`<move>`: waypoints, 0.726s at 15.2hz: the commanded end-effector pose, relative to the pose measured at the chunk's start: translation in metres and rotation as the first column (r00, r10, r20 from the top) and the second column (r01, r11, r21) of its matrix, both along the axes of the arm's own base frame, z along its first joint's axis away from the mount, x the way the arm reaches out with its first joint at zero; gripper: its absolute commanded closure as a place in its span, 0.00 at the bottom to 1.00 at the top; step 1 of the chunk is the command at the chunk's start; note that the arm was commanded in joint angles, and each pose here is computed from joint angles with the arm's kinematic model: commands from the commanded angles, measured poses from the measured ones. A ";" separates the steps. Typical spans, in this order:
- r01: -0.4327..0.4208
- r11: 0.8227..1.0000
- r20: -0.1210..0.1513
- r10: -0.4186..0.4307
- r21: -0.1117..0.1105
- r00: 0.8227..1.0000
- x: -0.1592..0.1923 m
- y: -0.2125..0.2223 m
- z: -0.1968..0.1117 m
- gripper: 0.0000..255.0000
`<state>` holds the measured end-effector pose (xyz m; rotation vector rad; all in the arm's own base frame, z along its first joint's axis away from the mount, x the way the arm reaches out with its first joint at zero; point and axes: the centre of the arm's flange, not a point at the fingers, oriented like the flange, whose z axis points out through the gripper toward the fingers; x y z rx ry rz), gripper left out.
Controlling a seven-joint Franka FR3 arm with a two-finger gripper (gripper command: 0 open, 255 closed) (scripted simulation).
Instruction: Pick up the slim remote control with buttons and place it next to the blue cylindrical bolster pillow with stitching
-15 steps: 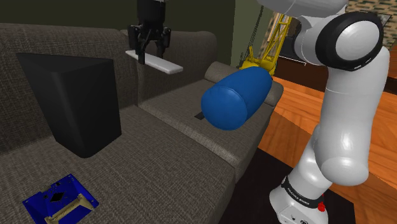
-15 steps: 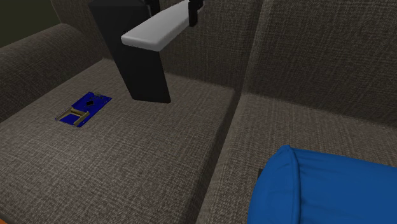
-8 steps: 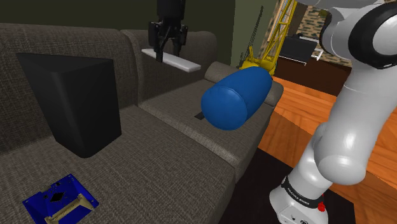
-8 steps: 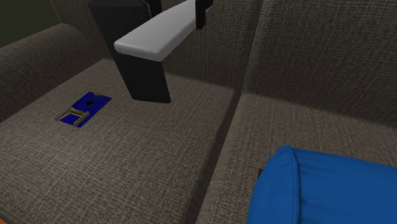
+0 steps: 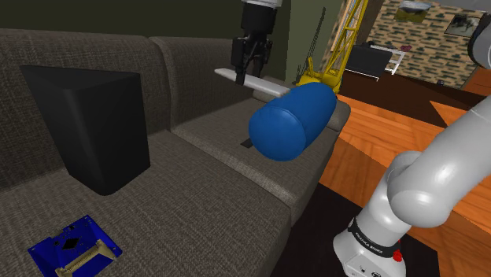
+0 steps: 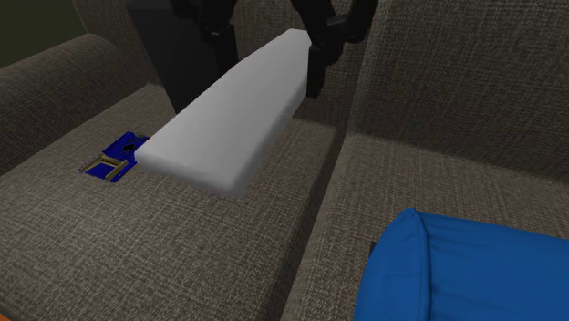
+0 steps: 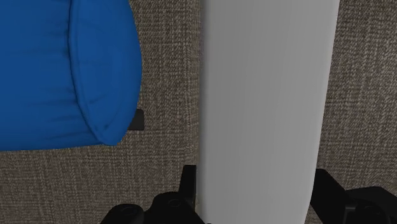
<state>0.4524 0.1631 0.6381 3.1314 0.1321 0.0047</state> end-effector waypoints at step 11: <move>0.000 1.000 0.000 0.000 0.001 1.000 -0.093 -0.072 -0.015 1.00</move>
